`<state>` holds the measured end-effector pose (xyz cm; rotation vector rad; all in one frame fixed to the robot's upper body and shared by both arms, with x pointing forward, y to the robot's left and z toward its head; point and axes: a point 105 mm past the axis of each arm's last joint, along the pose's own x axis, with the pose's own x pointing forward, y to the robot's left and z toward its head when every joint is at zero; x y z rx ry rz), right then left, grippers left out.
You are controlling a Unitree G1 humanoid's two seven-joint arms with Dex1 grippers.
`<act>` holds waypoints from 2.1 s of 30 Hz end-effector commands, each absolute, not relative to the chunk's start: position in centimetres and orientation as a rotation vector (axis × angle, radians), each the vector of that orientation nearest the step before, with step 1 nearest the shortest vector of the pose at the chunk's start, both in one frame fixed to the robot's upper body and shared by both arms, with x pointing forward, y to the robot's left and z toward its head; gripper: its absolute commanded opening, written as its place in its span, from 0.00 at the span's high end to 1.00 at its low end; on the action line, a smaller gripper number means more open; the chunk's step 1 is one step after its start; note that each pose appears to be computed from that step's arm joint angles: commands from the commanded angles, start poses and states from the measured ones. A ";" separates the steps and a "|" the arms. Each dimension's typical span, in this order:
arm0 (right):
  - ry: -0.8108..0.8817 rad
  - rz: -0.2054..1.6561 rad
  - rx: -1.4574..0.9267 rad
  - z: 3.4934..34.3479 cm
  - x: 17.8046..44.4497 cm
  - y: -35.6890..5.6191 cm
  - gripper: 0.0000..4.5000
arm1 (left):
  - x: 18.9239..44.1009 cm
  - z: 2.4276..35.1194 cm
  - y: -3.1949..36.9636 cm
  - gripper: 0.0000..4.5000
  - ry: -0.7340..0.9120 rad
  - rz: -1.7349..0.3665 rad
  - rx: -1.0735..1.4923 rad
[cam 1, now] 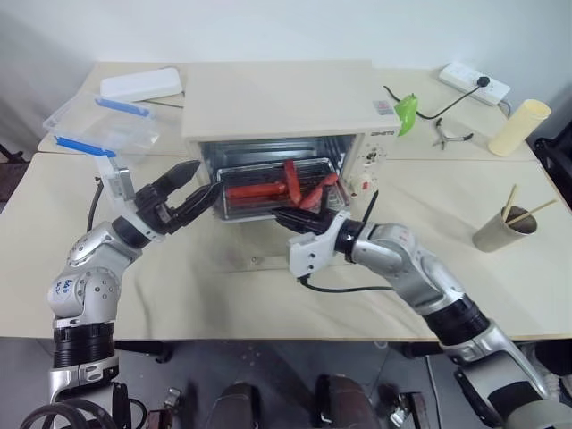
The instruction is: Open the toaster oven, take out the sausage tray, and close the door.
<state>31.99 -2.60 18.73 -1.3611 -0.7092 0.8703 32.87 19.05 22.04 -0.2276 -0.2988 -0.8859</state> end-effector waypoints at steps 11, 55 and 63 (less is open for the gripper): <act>-0.889 0.798 -1.395 21.8 29.8 -5.0 1.00 | 31.9 22.2 20.1 0.00 -0.205 -0.896 -0.315; -0.898 1.127 -1.351 20.7 27.2 -4.8 1.00 | 29.0 19.2 13.1 1.00 0.394 -0.906 -1.082; -0.773 1.199 -1.127 21.9 26.8 -5.9 0.74 | 28.9 19.5 13.8 1.00 0.309 -0.926 -1.211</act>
